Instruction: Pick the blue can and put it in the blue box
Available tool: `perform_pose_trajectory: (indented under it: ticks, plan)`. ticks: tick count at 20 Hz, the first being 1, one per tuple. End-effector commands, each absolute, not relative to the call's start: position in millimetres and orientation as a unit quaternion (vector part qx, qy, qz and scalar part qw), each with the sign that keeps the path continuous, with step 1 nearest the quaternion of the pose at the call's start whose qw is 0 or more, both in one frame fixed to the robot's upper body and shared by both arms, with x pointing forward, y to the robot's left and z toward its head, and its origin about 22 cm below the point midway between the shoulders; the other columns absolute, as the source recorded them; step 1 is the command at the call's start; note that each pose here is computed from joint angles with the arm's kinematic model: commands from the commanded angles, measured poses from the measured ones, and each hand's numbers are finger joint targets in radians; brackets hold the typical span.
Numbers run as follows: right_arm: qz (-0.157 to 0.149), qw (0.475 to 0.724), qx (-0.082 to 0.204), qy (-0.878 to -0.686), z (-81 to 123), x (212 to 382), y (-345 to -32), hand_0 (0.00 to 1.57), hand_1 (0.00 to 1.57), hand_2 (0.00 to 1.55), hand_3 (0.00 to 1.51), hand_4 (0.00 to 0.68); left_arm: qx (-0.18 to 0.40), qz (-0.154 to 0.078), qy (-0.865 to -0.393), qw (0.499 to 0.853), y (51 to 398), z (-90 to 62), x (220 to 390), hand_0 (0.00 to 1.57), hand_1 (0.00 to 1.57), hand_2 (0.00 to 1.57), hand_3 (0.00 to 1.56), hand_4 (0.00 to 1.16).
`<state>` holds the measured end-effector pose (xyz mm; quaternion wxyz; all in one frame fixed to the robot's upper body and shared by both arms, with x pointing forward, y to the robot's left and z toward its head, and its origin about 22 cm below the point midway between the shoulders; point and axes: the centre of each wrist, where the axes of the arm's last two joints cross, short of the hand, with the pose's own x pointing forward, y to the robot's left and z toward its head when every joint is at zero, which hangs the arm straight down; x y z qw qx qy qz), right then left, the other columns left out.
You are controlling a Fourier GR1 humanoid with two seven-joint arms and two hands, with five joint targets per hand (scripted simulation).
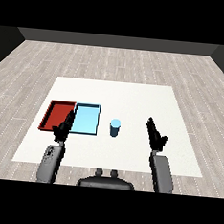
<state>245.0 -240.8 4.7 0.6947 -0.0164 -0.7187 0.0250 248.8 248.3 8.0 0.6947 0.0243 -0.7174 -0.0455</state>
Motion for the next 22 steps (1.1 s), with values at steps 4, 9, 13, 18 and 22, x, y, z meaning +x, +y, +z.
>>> perform_pose_trajectory:
  ticks: [4,9,13,18,22]
  plan:
    - [0.047,0.705,-0.027,-0.707,4.9,209.1,-257.0,0.0,0.0,0.0,0.0,0.0,0.034,-0.038,-0.708,0.705,248.1,6.1,241.1,0.0,0.0,0.0,0.0,0.0]
    - [0.007,0.61,0.09,-0.788,21.4,209.1,-247.4,0.0,0.0,0.0,0.0,0.0,-0.002,-0.021,-0.817,0.577,238.8,28.7,237.7,0.0,0.0,0.0,0.0,0.0]
    - [-0.006,0.61,0.109,-0.785,-3.5,177.9,-269.8,0.0,0.0,0.0,0.0,0.0,-0.018,-0.016,-0.82,0.572,238.7,13.3,240.7,0.0,0.0,0.0,0.0,0.0]
    - [-0.001,0.613,0.109,-0.782,1.5,185.3,-283.6,0.0,0.0,0.0,0.0,0.0,-0.006,-0.021,-0.821,0.571,256.0,2.1,224.4,0.0,0.0,0.0,0.0,0.0]
    - [-0.011,0.62,0.098,-0.778,-1.6,205.7,-269.4,0.0,0.0,0.0,0.0,0.0,-0.019,-0.015,-0.821,0.571,233.0,12.1,253.5,0.0,0.0,0.0,0.0,0.0]
